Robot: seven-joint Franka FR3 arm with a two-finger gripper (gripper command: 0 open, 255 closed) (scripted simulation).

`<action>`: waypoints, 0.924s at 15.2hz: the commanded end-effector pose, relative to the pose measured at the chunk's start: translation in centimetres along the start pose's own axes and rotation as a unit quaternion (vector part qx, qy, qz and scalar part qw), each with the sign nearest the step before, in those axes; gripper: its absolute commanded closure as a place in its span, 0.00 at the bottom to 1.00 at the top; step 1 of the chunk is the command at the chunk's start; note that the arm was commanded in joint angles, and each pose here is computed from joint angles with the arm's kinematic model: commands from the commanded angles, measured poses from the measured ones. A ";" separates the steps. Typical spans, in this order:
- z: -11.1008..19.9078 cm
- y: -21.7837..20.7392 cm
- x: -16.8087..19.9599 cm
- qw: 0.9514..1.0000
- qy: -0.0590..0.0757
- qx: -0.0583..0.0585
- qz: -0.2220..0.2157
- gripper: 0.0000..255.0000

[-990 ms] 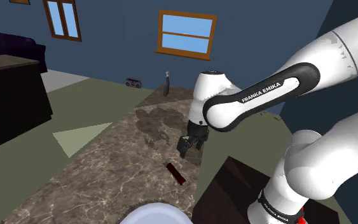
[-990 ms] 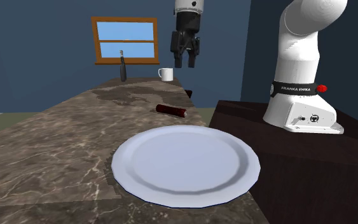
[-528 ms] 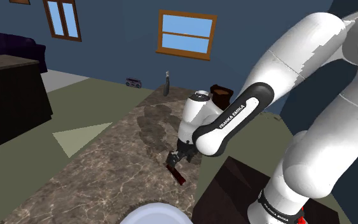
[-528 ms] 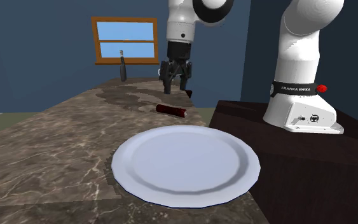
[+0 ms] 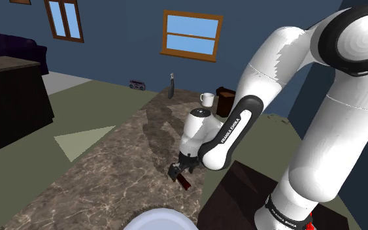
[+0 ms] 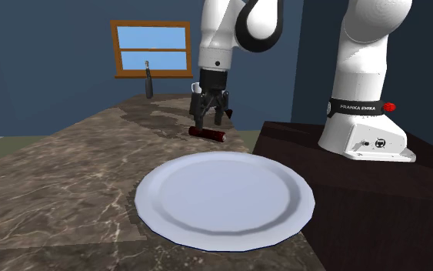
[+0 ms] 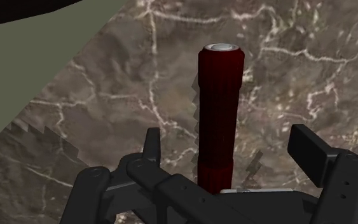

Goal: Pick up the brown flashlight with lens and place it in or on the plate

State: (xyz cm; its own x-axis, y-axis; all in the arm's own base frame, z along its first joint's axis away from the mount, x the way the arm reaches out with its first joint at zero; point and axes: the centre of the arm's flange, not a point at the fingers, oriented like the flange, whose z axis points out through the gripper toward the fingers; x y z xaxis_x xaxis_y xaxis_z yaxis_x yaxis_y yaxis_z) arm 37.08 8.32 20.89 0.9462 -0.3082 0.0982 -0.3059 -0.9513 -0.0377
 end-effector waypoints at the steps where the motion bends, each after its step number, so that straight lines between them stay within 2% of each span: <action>1: 0.4 -0.1 -0.1 1.000 0.000 0.000 -0.001 0.00; 7: 0.4 -0.1 -0.1 1.000 0.000 0.000 -0.001 0.00; 8: 0.4 -0.1 -0.1 1.000 0.000 0.000 -0.001 1.00; 14: 0.4 -0.1 -0.1 1.000 0.000 0.000 -0.001 1.00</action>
State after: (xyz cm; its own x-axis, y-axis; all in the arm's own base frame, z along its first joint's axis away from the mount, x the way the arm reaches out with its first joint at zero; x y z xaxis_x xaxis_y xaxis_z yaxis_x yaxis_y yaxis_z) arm 37.07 8.42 20.53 0.9465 -0.3069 0.0994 -0.3046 -0.9517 -0.0388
